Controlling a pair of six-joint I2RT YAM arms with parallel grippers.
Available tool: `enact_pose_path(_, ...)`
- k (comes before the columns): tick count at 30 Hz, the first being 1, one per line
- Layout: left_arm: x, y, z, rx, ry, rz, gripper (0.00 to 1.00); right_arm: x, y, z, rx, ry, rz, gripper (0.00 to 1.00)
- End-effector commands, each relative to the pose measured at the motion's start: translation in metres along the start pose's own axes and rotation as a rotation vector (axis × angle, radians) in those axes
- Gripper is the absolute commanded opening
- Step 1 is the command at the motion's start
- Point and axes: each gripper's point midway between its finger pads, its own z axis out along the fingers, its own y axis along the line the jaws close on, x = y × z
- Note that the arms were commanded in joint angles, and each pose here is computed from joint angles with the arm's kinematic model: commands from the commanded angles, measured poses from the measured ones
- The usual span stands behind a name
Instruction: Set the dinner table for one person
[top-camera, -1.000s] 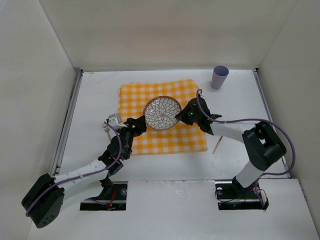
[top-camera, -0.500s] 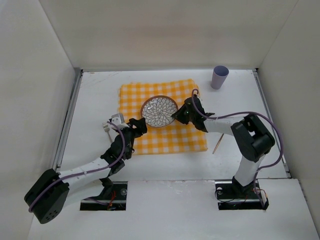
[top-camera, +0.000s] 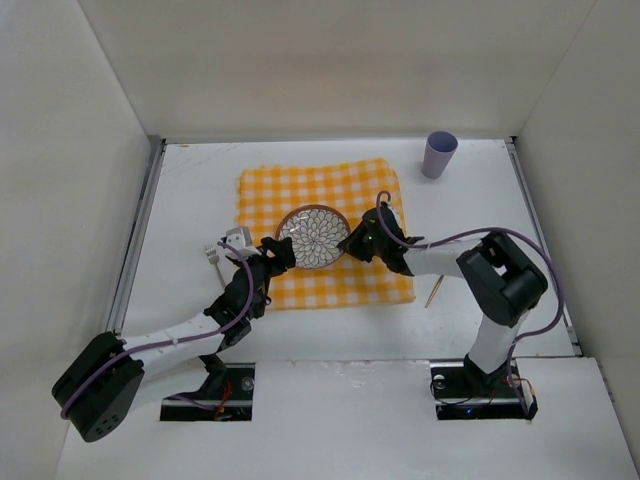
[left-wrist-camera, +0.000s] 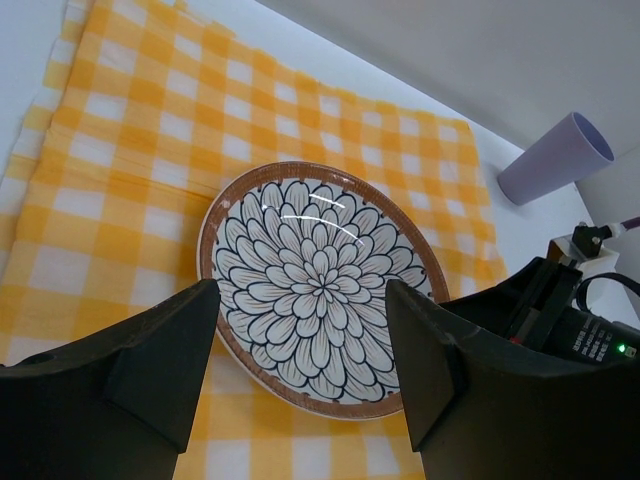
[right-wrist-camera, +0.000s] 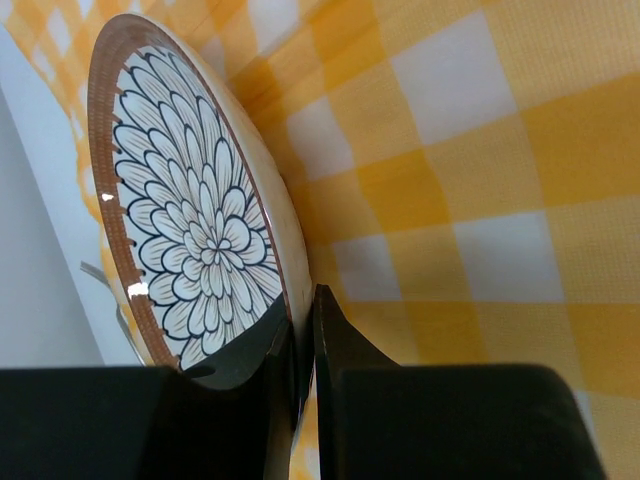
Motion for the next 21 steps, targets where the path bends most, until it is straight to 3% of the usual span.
enact_pose_path(1, -0.02, -0.014, 0.004, 0.027, -0.053, -0.058, 0.65, -0.02, 0.064, -0.021, -0.2, -0.072, 0.04, 0.17)
enact_pose_path(6, -0.019, -0.014, 0.002, 0.032, -0.052, -0.058, 0.65, -0.019, 0.044, -0.024, -0.117, -0.082, 0.004, 0.49)
enact_pose_path(9, -0.021, -0.016, 0.001, 0.036, -0.056, -0.063, 0.65, -0.027, 0.028, -0.04, -0.065, -0.116, -0.053, 0.57)
enact_pose_path(13, -0.016, -0.015, 0.0, 0.036, -0.045, -0.058, 0.66, -0.062, -0.009, -0.069, 0.038, -0.209, -0.089, 0.58)
enact_pose_path(17, -0.01, -0.017, 0.003, 0.036, -0.029, -0.046, 0.66, -0.137, -0.021, -0.111, 0.102, -0.355, -0.125, 0.56)
enact_pose_path(19, -0.003, -0.018, 0.002, 0.045, -0.007, -0.036, 0.66, -0.19, -0.026, -0.129, 0.174, -0.469, -0.171, 0.45)
enact_pose_path(21, 0.001, -0.018, 0.003, 0.047, 0.004, -0.031, 0.66, -0.236, -0.037, -0.142, 0.278, -0.548, -0.187, 0.17)
